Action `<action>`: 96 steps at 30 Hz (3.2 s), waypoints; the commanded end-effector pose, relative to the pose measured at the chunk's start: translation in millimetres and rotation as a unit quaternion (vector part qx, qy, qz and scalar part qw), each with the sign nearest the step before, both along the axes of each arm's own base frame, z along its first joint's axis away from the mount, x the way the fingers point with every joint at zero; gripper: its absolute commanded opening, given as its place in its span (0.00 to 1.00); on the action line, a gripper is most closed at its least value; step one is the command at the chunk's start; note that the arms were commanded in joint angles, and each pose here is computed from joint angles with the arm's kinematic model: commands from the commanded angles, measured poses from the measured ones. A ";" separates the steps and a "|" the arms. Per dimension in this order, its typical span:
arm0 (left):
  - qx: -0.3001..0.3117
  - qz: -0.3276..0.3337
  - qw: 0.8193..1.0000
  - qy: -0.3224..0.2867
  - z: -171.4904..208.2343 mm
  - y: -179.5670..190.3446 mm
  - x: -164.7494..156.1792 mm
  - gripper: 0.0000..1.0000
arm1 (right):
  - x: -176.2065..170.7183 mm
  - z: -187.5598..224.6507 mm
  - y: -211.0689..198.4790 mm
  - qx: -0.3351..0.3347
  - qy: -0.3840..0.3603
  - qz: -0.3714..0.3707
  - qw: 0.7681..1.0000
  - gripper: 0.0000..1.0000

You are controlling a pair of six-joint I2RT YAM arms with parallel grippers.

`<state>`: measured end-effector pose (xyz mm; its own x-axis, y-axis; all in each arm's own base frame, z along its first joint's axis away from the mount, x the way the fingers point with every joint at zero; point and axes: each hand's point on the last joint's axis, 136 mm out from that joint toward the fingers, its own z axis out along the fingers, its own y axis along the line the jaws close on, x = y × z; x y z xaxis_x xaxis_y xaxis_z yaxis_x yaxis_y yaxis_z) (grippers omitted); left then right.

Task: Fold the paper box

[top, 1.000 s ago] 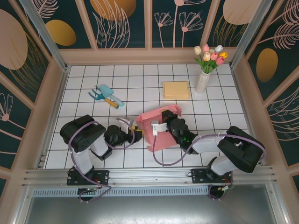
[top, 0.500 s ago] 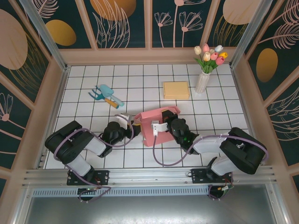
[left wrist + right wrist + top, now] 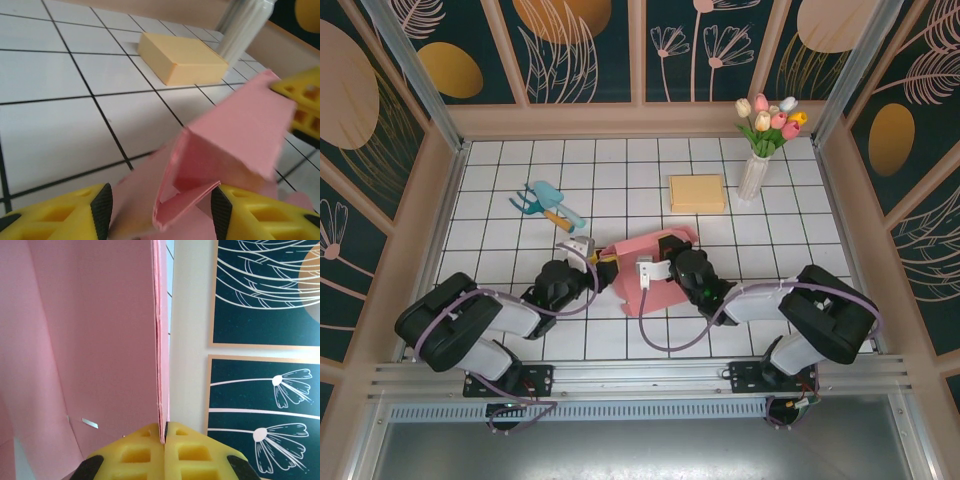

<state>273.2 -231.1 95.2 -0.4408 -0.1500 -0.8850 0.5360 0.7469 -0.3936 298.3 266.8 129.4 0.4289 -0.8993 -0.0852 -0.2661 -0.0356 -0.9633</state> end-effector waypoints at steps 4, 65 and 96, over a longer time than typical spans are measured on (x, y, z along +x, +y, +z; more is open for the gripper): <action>-0.005 -0.034 0.998 -0.043 14.2 13.7 -33.8 0.57 | 8.8 -4.0 -3.0 0.001 0.029 -0.013 0.999 0.00; 0.004 -0.092 0.995 -0.023 -18.4 -51.7 -10.3 0.50 | -0.8 -3.5 -20.4 -0.009 0.037 0.007 0.999 0.00; -0.007 0.075 0.997 -0.017 -26.6 -35.7 32.3 0.49 | -31.5 -42.8 -23.7 -0.049 0.044 0.011 0.998 0.00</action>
<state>287.7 -274.4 60.8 -0.4200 -0.1506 -0.8949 0.5139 0.7733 -0.3713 279.1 241.4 112.6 0.4130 -0.9102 -0.0316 -0.2797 -0.0938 -0.9555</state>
